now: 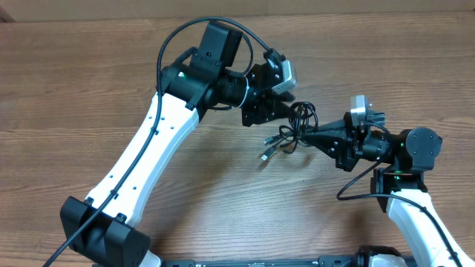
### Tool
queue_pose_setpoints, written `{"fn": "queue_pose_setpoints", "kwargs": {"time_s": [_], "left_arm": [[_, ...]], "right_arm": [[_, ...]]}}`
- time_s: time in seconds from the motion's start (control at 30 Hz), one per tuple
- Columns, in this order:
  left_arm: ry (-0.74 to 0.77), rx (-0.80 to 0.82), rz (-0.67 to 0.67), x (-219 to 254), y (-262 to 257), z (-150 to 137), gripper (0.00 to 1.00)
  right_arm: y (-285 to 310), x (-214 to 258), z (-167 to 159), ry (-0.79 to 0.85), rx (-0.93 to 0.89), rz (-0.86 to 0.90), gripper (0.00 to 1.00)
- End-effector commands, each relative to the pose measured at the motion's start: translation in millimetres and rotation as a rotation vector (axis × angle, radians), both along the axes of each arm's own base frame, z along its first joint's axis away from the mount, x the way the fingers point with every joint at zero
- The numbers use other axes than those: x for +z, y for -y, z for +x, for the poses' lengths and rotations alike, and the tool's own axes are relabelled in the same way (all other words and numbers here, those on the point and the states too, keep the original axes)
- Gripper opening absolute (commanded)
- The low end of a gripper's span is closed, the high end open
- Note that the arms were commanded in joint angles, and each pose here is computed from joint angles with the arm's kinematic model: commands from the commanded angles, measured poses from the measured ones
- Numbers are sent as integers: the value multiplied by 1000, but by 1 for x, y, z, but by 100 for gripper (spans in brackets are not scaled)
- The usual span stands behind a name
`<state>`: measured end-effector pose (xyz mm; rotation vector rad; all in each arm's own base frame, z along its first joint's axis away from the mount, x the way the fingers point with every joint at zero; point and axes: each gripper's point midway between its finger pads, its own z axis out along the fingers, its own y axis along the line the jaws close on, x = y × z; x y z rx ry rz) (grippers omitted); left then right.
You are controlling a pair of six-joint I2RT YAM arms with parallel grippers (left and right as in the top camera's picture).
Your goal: Untangle cables
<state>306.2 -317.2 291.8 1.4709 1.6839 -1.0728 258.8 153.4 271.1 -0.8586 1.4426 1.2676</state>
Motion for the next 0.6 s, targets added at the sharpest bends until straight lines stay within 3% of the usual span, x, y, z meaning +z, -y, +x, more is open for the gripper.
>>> {"fn": "queue_pose_setpoints", "kwargs": {"time_s": [0.0, 0.03, 0.1, 0.17, 0.57], "left_arm": [[19, -18, -27, 11, 2, -1, 56], [19, -18, -27, 11, 2, 0, 47], [19, -19, -28, 11, 2, -1, 17], [17, -23, -32, 12, 3, -1, 4], [26, -56, -62, 17, 5, -6, 4]], "right_arm": [[-1, 7, 0, 27, 8, -2, 4], [-1, 7, 0, 27, 8, -3, 4], [-1, 7, 0, 27, 8, -3, 4], [-1, 7, 0, 27, 8, -2, 4], [-1, 7, 0, 27, 8, -2, 4]]}}
